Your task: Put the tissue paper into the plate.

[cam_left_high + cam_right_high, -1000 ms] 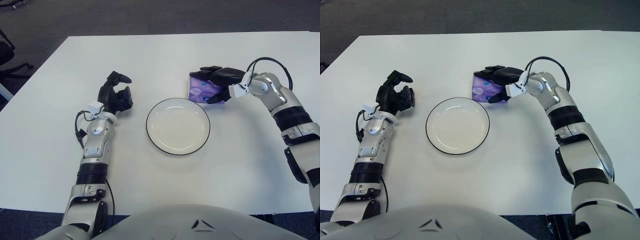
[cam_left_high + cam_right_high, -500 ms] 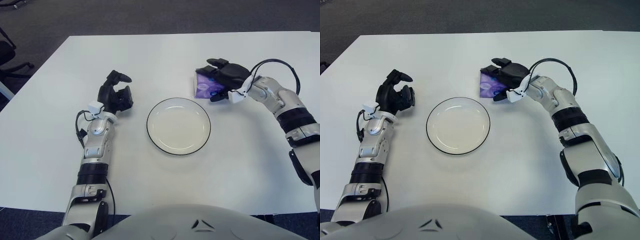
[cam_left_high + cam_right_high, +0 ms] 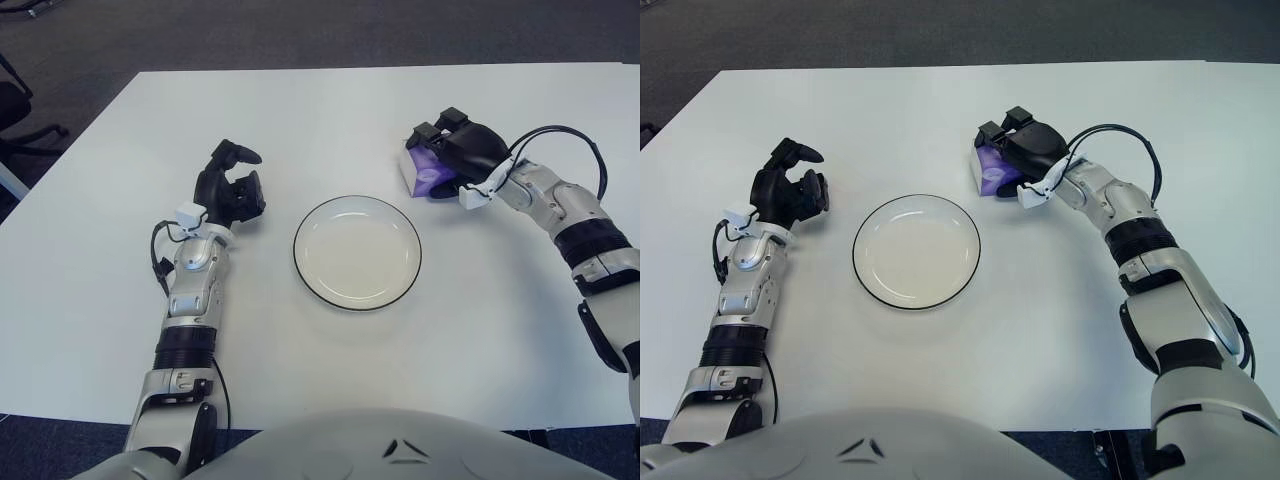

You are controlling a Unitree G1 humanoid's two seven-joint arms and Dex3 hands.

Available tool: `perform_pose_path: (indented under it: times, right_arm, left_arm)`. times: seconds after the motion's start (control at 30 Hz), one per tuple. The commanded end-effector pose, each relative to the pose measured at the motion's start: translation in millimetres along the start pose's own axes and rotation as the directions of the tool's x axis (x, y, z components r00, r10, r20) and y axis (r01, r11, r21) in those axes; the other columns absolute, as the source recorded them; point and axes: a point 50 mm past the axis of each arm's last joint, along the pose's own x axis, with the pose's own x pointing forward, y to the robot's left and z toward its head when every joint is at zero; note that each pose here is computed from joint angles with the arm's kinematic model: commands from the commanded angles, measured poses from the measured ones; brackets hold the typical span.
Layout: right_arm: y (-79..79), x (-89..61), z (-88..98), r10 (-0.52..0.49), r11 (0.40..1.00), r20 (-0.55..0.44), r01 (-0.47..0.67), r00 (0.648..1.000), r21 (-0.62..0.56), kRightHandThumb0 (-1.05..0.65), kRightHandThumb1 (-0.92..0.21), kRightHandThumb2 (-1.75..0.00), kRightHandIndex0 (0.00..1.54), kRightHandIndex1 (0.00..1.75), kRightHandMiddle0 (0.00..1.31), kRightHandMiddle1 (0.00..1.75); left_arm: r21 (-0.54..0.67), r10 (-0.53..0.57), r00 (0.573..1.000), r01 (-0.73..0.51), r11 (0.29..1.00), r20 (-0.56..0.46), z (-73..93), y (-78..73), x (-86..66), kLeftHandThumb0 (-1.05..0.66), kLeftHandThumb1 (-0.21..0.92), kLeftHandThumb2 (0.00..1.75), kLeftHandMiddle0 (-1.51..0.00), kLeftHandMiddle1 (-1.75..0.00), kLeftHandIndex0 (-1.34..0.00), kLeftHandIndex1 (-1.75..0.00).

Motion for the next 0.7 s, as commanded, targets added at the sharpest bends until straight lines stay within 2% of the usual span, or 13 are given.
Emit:
perform_pose_path:
  times: [0.0,0.23,0.67]
  right_arm:
    - [25.8,-13.2,-4.6,0.053,0.997,-0.048,-0.050,0.997,0.057,0.45,-0.36,-1.26,0.56,1.74,0.67,1.74]
    - [23.2,-13.6,-7.7,0.017,0.996,-0.057,-0.013,0.998,0.084,0.47,-0.31,-1.32,0.60,1.75,0.73,1.75]
    - [18.9,-14.0,-10.6,0.014,0.985,-0.083,0.001,0.996,0.173,0.48,-0.29,-1.35,0.63,1.75,0.77,1.75]
  left_arm:
    - [-0.077,0.094,0.950,-0.122,0.990,-0.298,-71.9,-4.4,-67.0,-0.42,0.52,1.07,-1.25,-1.75,-0.46,-1.75]
    - [-0.081,0.091,0.950,-0.120,0.989,-0.300,-71.9,-4.4,-66.5,-0.42,0.52,1.06,-1.25,-1.75,-0.45,-1.75]
    - [-0.084,0.088,0.951,-0.118,0.989,-0.297,-71.3,-3.8,-66.3,-0.42,0.53,1.06,-1.24,-1.75,-0.45,-1.75]
